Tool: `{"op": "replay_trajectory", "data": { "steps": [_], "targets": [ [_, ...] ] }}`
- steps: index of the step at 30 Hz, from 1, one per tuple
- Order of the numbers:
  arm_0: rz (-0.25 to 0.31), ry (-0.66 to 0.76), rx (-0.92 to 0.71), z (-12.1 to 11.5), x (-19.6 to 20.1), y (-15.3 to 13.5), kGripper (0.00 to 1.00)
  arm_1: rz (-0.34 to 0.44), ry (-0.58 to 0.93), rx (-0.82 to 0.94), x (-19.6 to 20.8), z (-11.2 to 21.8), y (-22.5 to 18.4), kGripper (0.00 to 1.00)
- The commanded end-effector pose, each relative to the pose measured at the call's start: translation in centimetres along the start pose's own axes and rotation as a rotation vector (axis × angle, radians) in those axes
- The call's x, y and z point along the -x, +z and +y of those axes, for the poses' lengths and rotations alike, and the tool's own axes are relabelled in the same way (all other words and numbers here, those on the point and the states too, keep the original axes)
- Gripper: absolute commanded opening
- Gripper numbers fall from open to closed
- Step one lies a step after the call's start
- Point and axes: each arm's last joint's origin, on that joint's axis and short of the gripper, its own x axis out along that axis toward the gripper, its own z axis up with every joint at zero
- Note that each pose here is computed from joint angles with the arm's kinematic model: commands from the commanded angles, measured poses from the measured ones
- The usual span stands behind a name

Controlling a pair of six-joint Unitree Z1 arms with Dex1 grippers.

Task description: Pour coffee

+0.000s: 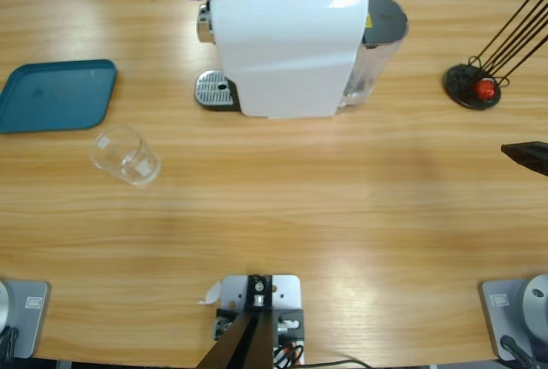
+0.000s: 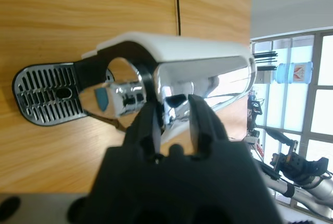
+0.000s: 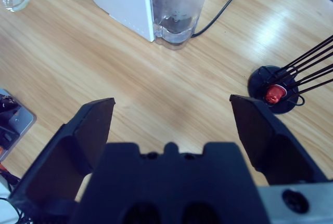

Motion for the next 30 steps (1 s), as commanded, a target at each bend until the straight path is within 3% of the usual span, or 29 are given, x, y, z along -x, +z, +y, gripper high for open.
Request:
{"op": "replay_trajectory", "data": {
  "steps": [1, 9, 21, 26, 27, 28, 29, 30],
  "targets": [
    [0.024, -0.016, -0.004, 0.1, 0.7, -1.2, 0.000, 0.021, -0.015, -0.003, -0.5, -0.1, -0.3, 1.000],
    [-0.016, -0.062, -0.041, -0.7, 1.1, -0.8, 0.000, 0.021, -0.018, -0.006, -0.5, -0.1, -0.3, 1.000],
    [-0.080, -0.264, -0.133, -5.4, 5.0, 0.2, 0.000, 0.023, -0.019, -0.006, -0.5, -0.1, -0.2, 1.000],
    [-0.110, -0.346, -0.266, -8.2, 6.7, -0.1, 0.007, 0.021, -0.019, -0.006, -0.5, -0.1, -0.3, 1.000],
    [-0.128, -0.357, -0.327, -8.5, 6.7, -0.2, 0.286, 0.020, -0.019, -0.007, -0.5, -0.1, -0.3, 1.000],
    [-0.163, -0.359, -0.394, -9.0, 6.7, -0.3, 0.653, 0.016, -0.020, -0.008, -0.4, -0.2, -0.3, 1.000],
    [-0.199, -0.354, -0.460, -9.5, 6.5, -0.4, 0.849, 0.013, -0.021, -0.010, -0.3, -0.2, -0.4, 1.000],
    [-0.246, -0.328, -0.539, -9.8, 6.4, -0.5, 0.922, 0.010, -0.034, -0.014, -0.3, -0.2, -0.5, 1.000]
  ]
}}
